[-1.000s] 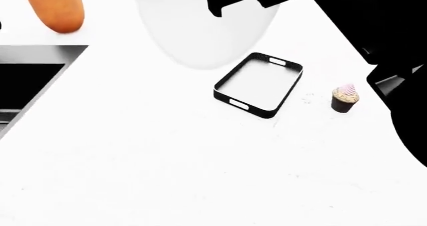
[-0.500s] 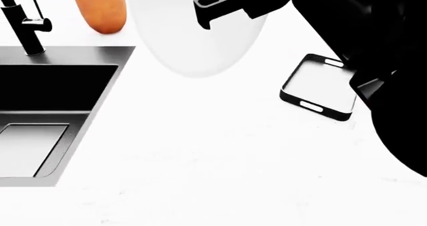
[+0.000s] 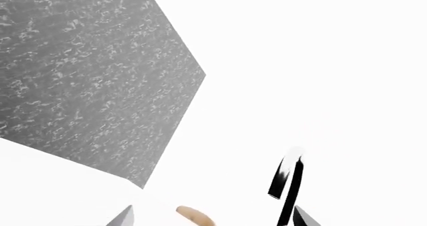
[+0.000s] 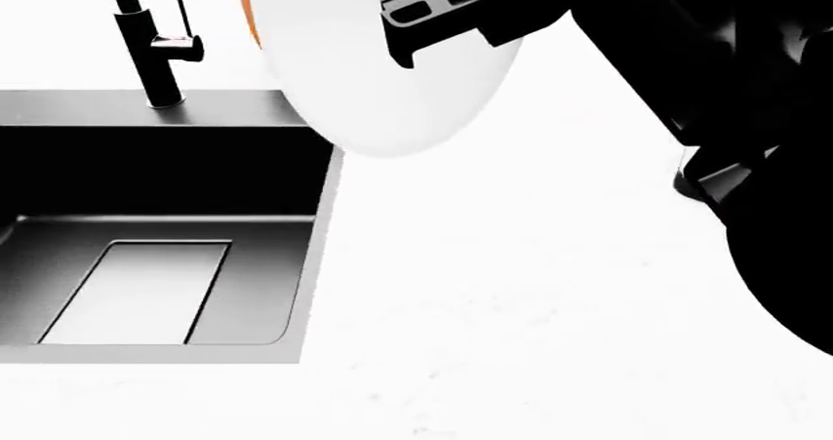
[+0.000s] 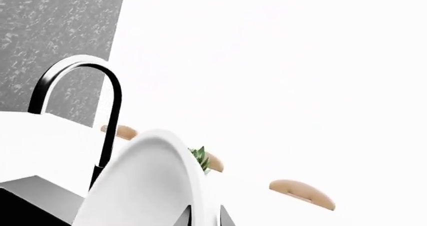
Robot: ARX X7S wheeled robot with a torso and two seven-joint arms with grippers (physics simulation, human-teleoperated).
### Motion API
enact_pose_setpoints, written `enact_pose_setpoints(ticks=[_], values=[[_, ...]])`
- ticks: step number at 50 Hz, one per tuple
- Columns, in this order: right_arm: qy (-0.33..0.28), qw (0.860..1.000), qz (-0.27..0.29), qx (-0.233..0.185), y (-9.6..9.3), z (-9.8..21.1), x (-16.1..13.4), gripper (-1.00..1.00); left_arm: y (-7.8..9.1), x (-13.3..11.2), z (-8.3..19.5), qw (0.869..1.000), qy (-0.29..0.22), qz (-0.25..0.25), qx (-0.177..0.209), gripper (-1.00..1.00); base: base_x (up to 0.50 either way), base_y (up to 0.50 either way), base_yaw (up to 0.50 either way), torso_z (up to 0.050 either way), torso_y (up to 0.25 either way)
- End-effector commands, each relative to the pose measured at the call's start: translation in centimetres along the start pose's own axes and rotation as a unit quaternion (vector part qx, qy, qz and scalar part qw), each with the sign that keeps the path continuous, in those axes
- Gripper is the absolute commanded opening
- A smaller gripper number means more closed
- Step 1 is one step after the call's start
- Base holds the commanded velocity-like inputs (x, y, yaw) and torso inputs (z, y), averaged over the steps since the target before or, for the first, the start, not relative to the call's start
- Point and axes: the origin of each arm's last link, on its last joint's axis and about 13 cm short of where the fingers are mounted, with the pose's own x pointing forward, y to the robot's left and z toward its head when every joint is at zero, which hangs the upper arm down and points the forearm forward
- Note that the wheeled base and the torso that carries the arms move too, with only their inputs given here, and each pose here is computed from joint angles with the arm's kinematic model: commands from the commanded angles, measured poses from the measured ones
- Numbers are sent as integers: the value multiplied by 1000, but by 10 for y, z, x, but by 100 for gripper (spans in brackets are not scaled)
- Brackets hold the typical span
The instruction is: Move the fresh-baked cupcake off the tray onto the counter, and place the bowl used for mixing into the sink.
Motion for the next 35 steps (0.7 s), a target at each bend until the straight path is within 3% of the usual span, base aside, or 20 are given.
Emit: enact_pose_setpoints(ticks=[1,25,27,28,35], values=[[-12,1000,-10,-2,-3,2,-2,-100,0,0,0,1000,-1,2,1,100,0,500,0,0,0],[-14,1000,-20,2,-7,-2,-7,-100,1,-1,0,1000,-1,6,1,100,0,500,0,0,0],[-20,999,-25,-10,-8,-3,-7,-100,1,-1,1,1000,-1,6,1,100,0,98,0,0,0],[-22,999,-25,6,-8,-2,-7,-100,1,-1,0,1000,-1,6,1,100,0,0,0,0,0],[-24,999,-31,9,-9,-2,-7,-100,1,-1,0,1000,0,5,2,100,0,0,0,0,1]])
